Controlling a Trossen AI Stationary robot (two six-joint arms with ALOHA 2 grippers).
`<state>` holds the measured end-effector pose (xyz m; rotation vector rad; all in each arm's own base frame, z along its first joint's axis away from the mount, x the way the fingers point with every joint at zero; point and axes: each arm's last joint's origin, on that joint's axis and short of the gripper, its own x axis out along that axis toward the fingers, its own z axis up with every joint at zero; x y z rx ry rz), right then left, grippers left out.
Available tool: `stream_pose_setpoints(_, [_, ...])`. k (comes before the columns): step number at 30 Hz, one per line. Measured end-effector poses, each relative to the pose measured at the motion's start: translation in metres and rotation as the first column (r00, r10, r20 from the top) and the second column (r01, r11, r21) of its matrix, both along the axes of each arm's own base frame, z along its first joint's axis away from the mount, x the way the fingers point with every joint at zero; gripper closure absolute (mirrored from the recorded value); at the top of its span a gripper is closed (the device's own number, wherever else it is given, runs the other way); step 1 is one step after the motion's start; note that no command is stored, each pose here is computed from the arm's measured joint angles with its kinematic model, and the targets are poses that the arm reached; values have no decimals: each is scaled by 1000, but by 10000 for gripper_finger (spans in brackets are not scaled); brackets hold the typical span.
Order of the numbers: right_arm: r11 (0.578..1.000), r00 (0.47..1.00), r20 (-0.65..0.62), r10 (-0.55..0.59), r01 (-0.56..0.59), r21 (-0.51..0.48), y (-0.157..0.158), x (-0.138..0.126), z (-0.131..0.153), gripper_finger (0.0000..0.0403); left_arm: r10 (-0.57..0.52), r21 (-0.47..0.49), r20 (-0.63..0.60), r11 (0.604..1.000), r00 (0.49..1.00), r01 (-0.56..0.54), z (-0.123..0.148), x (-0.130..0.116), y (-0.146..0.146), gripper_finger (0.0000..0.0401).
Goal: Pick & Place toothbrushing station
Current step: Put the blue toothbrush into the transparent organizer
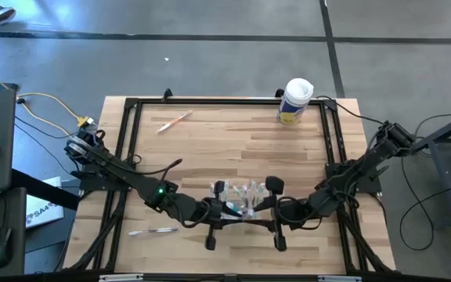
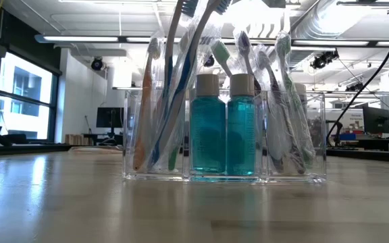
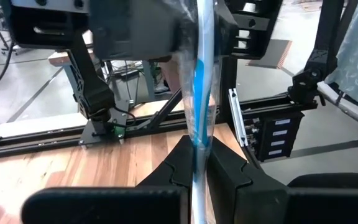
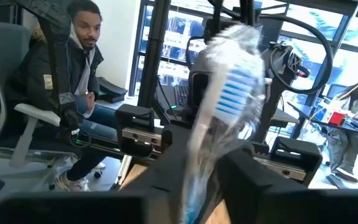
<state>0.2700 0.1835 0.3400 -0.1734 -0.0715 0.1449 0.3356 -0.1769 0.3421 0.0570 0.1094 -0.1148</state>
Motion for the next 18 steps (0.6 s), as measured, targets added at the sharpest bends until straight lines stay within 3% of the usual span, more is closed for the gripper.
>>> stream_pose_setpoints(5, [1000, 1000, -3, 4, -4, -7, 0, 0, 0, 388, 4, 2, -3, 1000, 1000, -4, 0, 0, 0, 383])
stream_pose_setpoints(10, [1000, 1000, -7, -2, 1, -9, 0, 0, -1, 386, 21, 2, -6, 1000, 1000, -21, -1, 0, 1, 378])
stream_pose_setpoints(18, [999, 1000, -7, -6, 6, -32, 0, 0, -1, 392, 39, -2, -7, 999, 999, -39, -1, 0, 1, 319])
